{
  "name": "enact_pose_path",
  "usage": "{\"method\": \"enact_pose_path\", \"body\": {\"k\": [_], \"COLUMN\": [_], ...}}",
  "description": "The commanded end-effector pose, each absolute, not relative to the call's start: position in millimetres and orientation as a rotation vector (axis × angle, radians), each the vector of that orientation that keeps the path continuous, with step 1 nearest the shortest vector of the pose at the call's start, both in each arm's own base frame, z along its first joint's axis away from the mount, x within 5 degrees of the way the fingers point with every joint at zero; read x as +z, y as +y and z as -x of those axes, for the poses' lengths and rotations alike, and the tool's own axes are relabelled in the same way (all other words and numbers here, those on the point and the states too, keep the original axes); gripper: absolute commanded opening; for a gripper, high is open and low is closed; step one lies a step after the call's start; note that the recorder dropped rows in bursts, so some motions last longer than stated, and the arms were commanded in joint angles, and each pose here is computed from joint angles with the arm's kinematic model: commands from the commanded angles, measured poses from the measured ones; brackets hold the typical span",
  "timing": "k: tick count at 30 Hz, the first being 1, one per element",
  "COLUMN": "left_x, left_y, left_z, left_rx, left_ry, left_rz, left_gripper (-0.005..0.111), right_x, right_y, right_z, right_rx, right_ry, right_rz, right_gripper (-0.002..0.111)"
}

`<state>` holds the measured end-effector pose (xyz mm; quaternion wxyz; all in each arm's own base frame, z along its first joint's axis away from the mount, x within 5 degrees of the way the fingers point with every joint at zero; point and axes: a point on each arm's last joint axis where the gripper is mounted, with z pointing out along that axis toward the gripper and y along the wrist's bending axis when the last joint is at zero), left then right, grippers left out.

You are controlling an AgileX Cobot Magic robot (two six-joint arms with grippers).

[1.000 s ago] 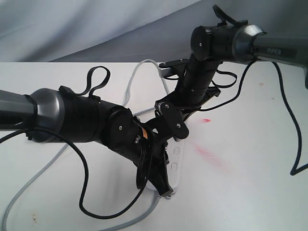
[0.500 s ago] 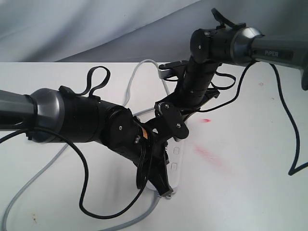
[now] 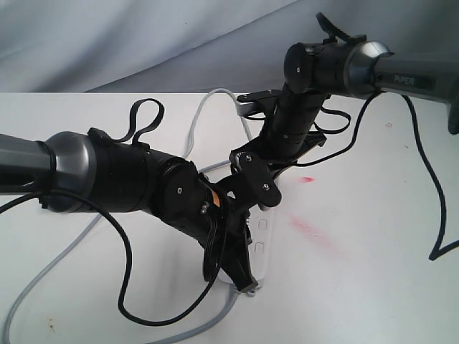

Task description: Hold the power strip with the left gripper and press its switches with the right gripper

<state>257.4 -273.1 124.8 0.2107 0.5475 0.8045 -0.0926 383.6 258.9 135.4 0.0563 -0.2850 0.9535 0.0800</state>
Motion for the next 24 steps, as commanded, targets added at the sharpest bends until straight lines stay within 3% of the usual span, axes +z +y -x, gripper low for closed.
{"method": "enact_pose_path", "body": {"k": [1,13,24], "left_x": [115.1,115.2,115.2], "left_y": [-269.6,-269.7,-269.7], "left_z": [-253.6,-253.7,-253.7], "left_rx": [-0.255,-0.255,-0.255], "left_ry": [2.288,2.287,2.287], "left_rz": [-1.552,-1.551,-1.551], "left_gripper": [0.0,0.0,0.0], "right_x": [98.5,69.4,106.1], "right_y": [252.4,246.8,242.6], "right_z": [-370.0,-348.7,-354.6], "right_rx": [0.195,0.173,0.093], "right_ry": [2.979,3.009,2.909], "right_rz": [0.902,0.894,0.904], "right_gripper": [0.0,0.0,0.0]}}
